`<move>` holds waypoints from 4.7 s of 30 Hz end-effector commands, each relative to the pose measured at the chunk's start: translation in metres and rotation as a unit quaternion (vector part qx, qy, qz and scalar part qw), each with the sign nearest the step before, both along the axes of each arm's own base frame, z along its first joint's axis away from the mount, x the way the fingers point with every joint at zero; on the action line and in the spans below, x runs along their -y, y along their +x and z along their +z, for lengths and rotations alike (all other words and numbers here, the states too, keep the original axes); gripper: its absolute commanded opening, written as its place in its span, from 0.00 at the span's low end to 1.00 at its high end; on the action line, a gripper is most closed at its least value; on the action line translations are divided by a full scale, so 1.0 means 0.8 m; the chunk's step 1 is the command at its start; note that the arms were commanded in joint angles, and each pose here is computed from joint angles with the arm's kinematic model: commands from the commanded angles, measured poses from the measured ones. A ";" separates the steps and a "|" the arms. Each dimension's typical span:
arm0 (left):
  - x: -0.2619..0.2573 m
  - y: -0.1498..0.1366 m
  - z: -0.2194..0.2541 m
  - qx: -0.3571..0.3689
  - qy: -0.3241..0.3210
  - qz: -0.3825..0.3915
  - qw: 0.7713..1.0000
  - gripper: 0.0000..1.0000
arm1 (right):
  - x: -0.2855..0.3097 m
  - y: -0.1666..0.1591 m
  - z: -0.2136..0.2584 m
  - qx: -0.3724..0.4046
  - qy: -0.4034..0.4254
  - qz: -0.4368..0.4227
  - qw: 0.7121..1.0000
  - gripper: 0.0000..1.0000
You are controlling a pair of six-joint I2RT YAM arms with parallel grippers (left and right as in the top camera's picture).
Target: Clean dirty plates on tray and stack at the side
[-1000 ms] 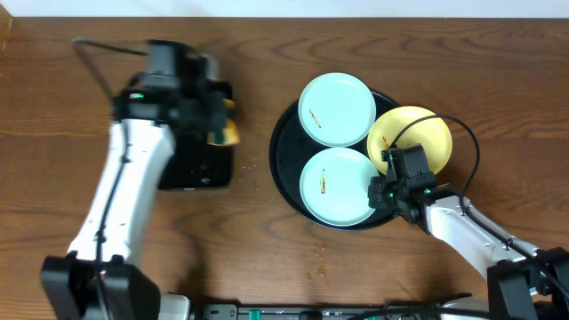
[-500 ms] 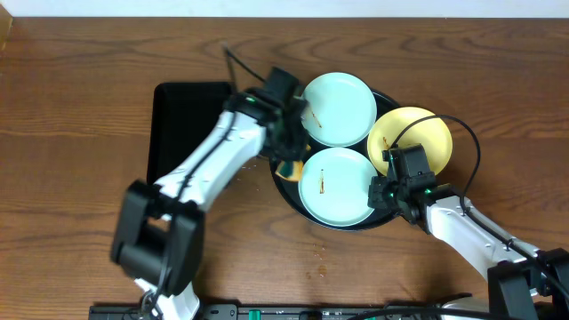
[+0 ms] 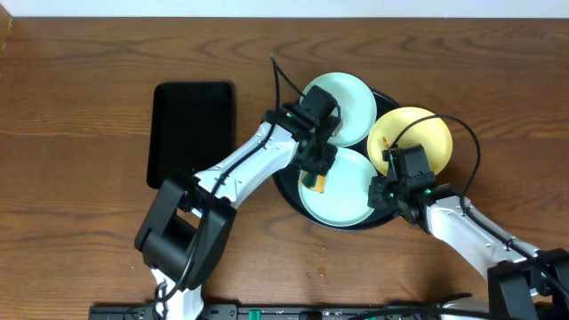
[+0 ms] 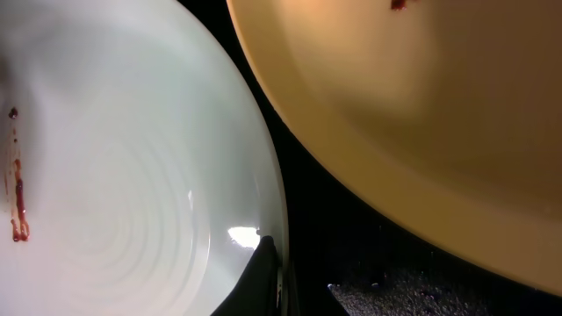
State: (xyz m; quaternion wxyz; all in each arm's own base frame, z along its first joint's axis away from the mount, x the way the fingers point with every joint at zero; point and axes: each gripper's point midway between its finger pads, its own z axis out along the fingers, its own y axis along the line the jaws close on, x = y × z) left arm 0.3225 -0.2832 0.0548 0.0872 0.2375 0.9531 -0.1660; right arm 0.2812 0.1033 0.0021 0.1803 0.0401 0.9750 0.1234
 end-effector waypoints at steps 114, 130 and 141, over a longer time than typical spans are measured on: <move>-0.322 0.075 0.062 0.072 0.070 0.309 0.946 0.07 | 0.002 -0.016 -0.015 -0.025 -0.010 0.008 1.000 0.07; -0.352 0.099 -0.042 0.024 0.116 0.325 0.938 0.73 | 0.001 -0.011 -0.011 -0.015 -0.013 0.019 1.000 0.01; -0.351 0.099 -0.043 0.024 0.115 0.325 0.938 0.85 | 0.005 0.038 0.080 0.062 -0.047 0.029 0.997 0.01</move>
